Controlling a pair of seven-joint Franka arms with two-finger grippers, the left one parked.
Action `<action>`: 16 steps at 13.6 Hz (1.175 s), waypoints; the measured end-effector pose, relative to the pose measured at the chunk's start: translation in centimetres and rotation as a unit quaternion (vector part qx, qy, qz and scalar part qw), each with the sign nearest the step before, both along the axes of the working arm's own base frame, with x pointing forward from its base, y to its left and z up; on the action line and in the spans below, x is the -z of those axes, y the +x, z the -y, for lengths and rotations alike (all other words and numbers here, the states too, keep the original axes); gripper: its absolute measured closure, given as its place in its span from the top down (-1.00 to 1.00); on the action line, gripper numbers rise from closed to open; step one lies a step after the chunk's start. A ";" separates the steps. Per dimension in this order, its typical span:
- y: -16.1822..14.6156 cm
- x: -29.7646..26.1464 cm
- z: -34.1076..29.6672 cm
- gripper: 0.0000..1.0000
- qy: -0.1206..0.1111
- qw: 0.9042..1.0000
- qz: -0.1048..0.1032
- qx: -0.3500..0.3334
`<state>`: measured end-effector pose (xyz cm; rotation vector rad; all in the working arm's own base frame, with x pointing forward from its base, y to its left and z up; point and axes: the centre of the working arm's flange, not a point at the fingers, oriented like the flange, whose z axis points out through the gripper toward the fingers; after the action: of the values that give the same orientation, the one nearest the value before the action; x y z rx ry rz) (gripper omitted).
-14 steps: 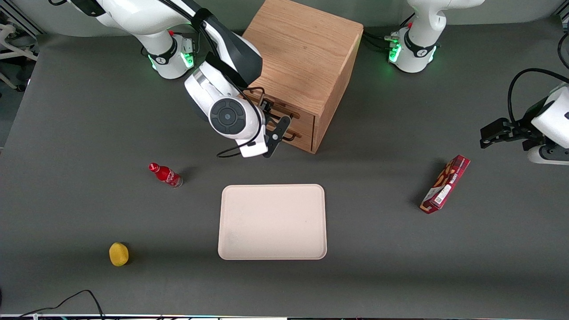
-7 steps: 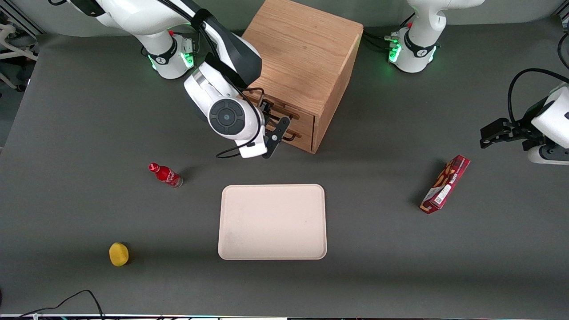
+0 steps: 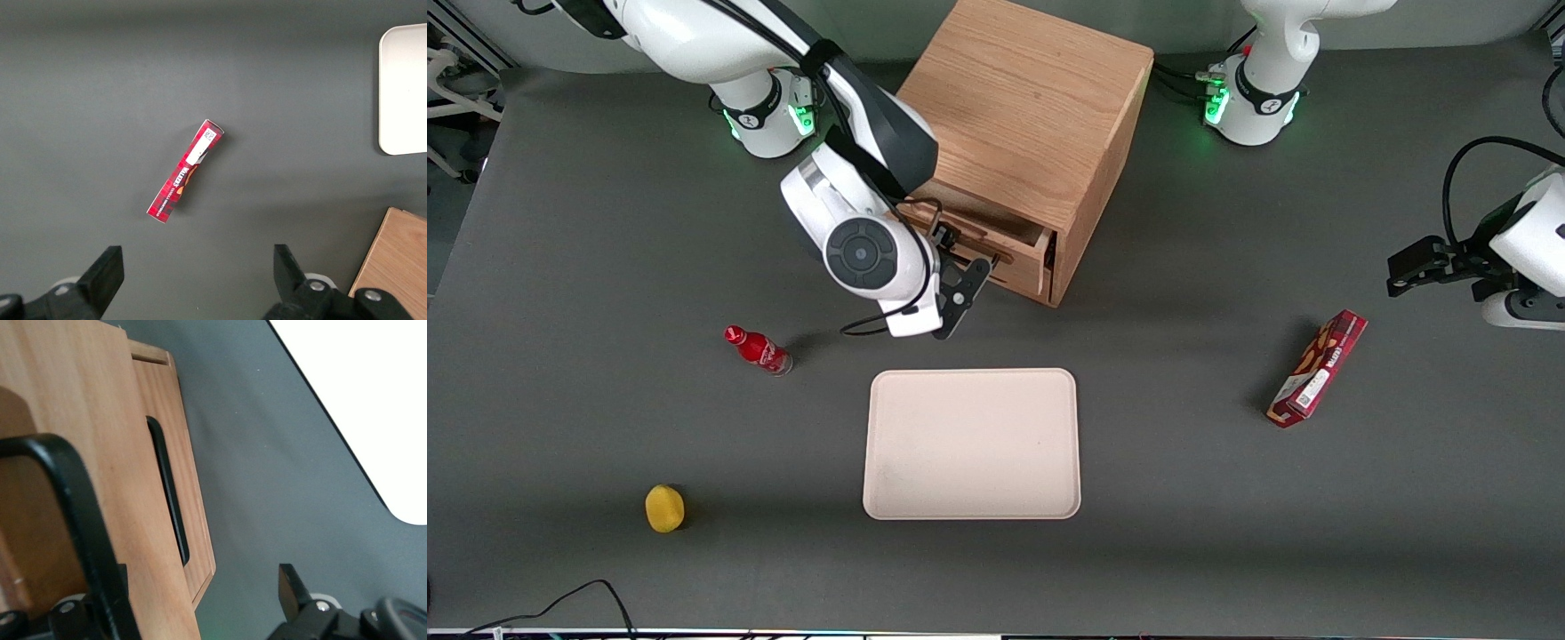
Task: Open upper drawer
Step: 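Pull the upper drawer outward from the cabinet with the right gripper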
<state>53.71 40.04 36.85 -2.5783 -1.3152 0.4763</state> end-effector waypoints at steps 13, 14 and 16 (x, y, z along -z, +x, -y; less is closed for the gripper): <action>3.5 -0.9 3.0 1.00 0.005 1.000 0.030 -0.007; 3.8 -1.1 3.3 1.00 0.007 0.999 0.032 -0.006; 4.3 -1.4 3.8 1.00 0.009 0.999 0.036 -0.005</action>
<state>58.04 36.22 38.21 -2.5979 -1.3494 0.3746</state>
